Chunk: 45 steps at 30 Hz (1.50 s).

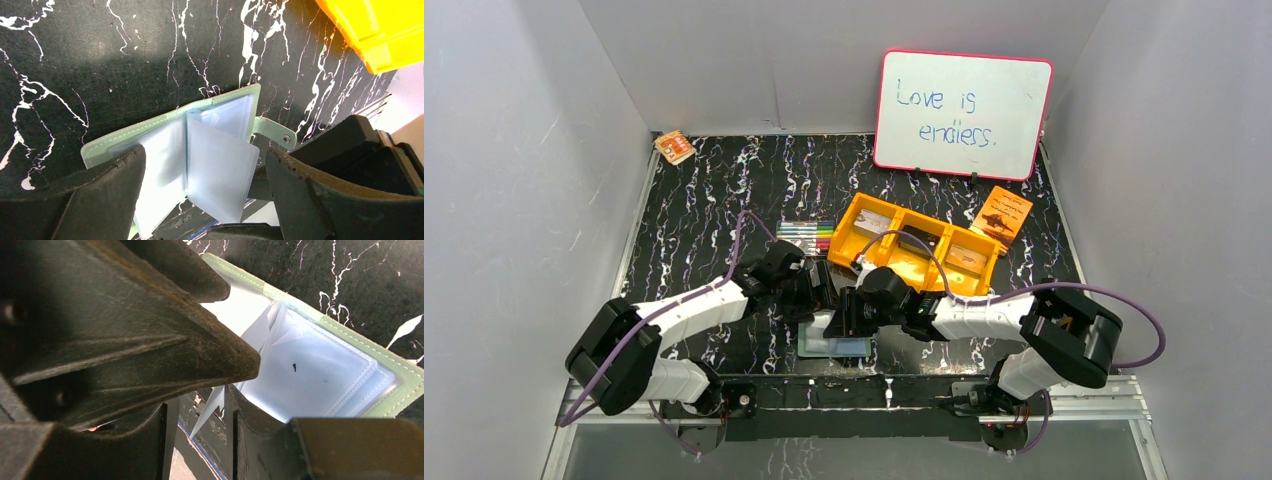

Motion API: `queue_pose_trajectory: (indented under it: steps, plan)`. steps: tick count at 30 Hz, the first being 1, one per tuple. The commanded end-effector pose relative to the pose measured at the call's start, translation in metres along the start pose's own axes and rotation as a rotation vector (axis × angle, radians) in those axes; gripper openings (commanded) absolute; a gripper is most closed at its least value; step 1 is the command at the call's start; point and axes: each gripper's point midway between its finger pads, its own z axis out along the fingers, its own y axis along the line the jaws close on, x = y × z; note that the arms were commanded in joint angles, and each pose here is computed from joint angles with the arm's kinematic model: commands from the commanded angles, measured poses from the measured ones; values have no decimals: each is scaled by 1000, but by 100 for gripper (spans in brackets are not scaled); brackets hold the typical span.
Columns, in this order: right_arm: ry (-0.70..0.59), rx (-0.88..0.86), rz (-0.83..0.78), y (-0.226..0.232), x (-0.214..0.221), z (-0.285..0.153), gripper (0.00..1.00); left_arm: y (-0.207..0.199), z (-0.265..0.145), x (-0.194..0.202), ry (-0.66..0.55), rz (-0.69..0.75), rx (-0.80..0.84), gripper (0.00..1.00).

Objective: Put the credit cards into the card holder
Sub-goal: Open the card holder at the center of the board.

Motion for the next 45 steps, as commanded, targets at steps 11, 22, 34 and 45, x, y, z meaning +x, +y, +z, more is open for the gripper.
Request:
queue_pose_trajectory:
  steps: [11,22,34,45]
  plan:
    - [-55,-55,-15,16,-12,-8,44,-4,2,1,16,19,22,70]
    - [-66,-52,-11,14,-12,-14,44,6,11,6,36,18,-4,48]
    - [-71,14,-7,7,-15,-14,48,8,12,7,38,16,-7,35]
    - [-70,-37,-21,24,-22,-10,61,9,12,8,42,16,-10,34]
